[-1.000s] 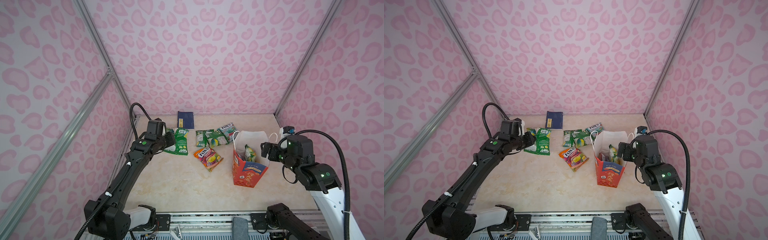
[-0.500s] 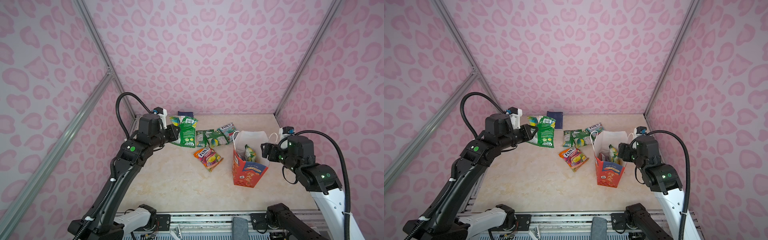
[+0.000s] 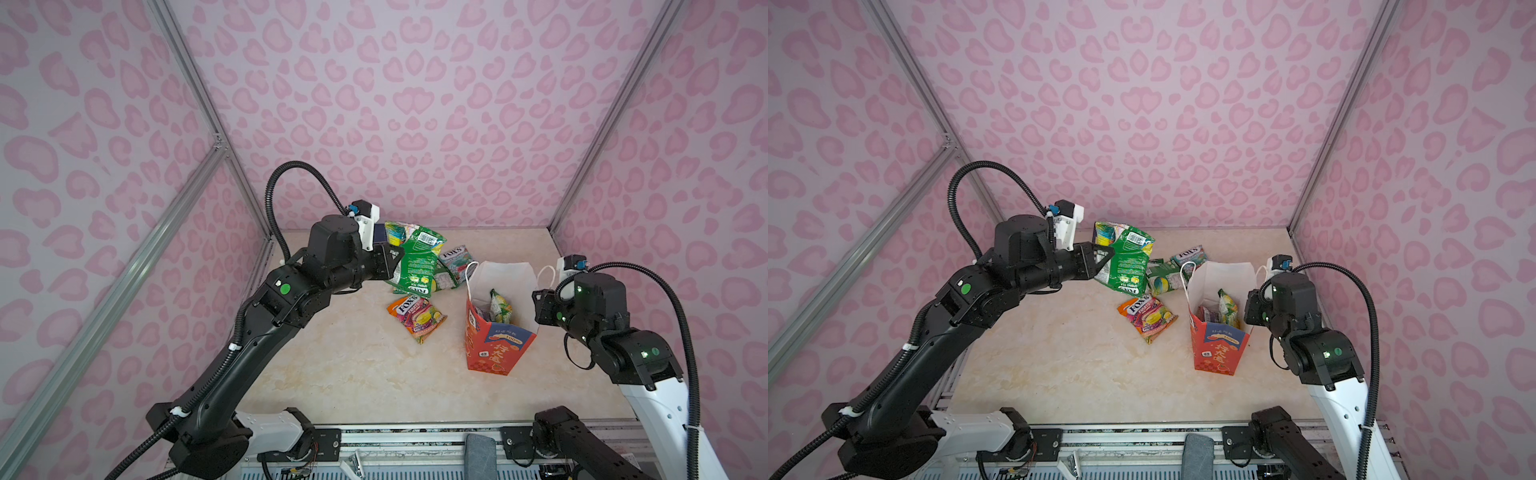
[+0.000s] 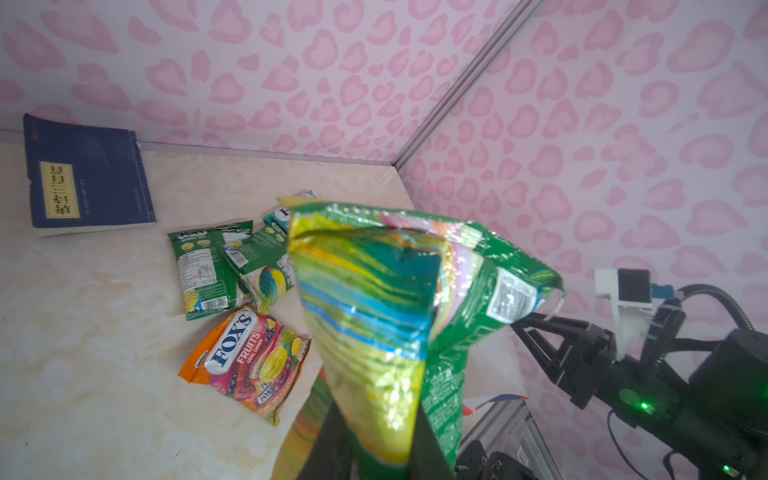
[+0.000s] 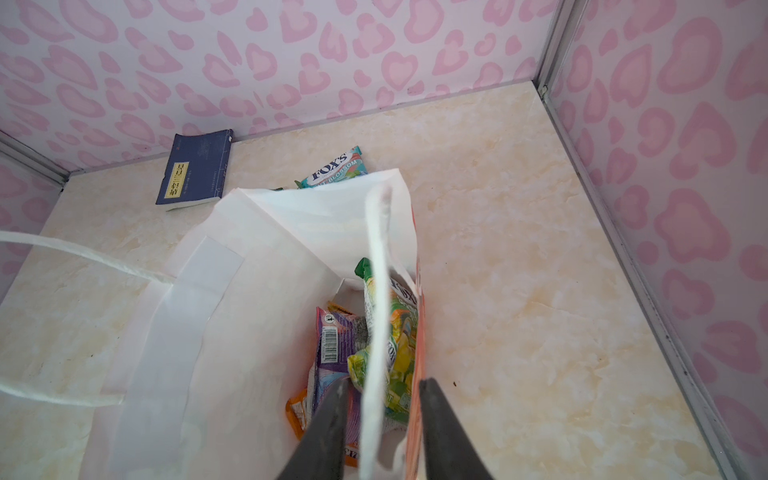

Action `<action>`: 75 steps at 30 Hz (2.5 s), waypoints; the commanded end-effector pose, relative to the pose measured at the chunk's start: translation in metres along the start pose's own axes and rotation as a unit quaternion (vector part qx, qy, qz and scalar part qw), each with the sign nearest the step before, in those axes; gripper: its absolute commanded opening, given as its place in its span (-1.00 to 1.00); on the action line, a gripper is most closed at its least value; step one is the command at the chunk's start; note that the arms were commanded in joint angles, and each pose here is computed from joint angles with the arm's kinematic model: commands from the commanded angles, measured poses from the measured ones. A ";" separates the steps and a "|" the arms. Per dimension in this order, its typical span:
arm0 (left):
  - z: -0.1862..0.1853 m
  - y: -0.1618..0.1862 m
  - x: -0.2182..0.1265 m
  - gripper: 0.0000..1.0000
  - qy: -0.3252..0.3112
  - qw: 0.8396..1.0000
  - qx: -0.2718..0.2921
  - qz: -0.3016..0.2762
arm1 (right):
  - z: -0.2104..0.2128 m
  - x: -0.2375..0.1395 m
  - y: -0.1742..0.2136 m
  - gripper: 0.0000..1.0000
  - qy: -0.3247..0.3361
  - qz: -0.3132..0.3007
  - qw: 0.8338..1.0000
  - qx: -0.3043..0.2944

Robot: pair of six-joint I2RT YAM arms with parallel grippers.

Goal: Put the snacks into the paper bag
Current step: 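Grasp and lift the green rainbow-print packet with the left gripper, then carry the rainbow-print packet over the bag opening with the left gripper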

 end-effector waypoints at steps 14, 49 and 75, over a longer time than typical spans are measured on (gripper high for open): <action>-0.141 0.019 0.049 -0.69 0.100 0.989 0.107 0.010 | 0.001 -0.003 0.003 -0.95 -0.010 -0.004 1.000 -0.002; -0.125 0.111 0.200 -0.69 -0.008 0.992 0.102 0.073 | 0.005 0.001 0.009 -1.00 -0.020 0.002 1.000 -0.005; -0.102 0.161 0.215 -0.68 -0.064 0.989 0.047 0.123 | 0.004 -0.001 0.008 -1.00 -0.020 -0.004 1.000 -0.003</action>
Point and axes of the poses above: each gripper's point midway between its finger pads, its own x axis out along the fingers, its own z axis along the line the jaws close on, y = z × x, the point moved 1 cm from there along -x, back along the fingers, and after that the axes turned 4 degrees about -x, right-handed, at the moved point
